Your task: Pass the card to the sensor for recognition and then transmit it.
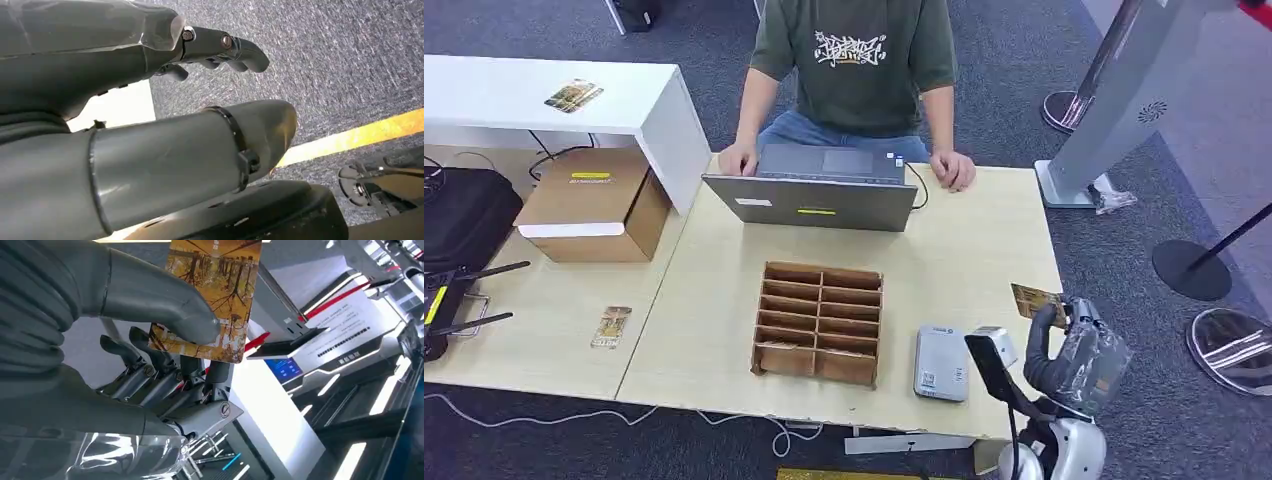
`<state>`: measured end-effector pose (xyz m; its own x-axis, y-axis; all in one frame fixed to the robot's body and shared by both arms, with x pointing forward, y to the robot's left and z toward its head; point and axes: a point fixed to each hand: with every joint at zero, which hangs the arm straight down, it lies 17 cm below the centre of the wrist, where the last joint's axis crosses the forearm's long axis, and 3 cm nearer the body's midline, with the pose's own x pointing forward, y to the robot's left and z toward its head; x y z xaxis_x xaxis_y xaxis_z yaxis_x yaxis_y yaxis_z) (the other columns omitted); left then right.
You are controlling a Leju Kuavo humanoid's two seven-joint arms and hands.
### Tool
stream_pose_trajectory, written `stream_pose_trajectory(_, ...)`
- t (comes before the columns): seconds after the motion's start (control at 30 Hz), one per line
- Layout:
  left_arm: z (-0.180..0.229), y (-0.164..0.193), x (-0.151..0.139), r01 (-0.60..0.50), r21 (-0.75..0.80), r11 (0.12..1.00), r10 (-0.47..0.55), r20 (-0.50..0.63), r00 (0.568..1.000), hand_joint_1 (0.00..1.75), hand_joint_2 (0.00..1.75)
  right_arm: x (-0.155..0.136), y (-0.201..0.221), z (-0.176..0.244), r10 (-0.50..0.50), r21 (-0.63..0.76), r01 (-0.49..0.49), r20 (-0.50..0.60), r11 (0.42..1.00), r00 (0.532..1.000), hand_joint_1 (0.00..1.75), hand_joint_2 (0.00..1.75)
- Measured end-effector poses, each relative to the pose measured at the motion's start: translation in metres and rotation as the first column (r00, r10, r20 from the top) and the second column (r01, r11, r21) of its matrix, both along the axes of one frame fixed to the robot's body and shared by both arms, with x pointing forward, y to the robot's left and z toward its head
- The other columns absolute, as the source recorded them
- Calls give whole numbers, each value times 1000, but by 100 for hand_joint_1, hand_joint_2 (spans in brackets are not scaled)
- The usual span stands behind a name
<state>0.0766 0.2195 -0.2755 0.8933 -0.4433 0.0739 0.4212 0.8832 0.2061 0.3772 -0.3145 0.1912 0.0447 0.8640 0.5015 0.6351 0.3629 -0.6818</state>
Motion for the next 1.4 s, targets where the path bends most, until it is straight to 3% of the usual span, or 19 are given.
stream_pose_trajectory(0.2,0,-1,0,5,-5,1000,-5,0,1000,0,0,-2,13,28,31,-46,-28,67,999,997,175,175)
stream_pose_trajectory(0.37,0,-2,0,11,-12,1000,-11,-3,1000,0,0,-5,41,70,108,-235,-69,157,970,982,175,175)
stream_pose_trajectory(0.53,0,-3,1,22,-13,1000,-22,0,1000,0,0,3,47,102,78,-354,-3,195,935,978,175,175)
stream_pose_trajectory(0.63,1,-5,3,30,-18,999,-30,1,1000,0,0,16,43,130,31,-281,44,257,959,966,175,175)
stream_pose_trajectory(0.93,3,-8,14,67,-29,997,-68,-2,998,0,0,82,76,188,73,-255,13,324,967,943,175,175)
stream_pose_trajectory(1.17,4,-6,23,77,-12,997,-77,0,997,0,0,127,144,200,213,-400,-89,278,912,937,175,175)
stream_pose_trajectory(1.4,5,-8,24,90,-14,996,-90,-1,996,0,0,161,175,199,275,-496,-139,212,857,938,175,175)
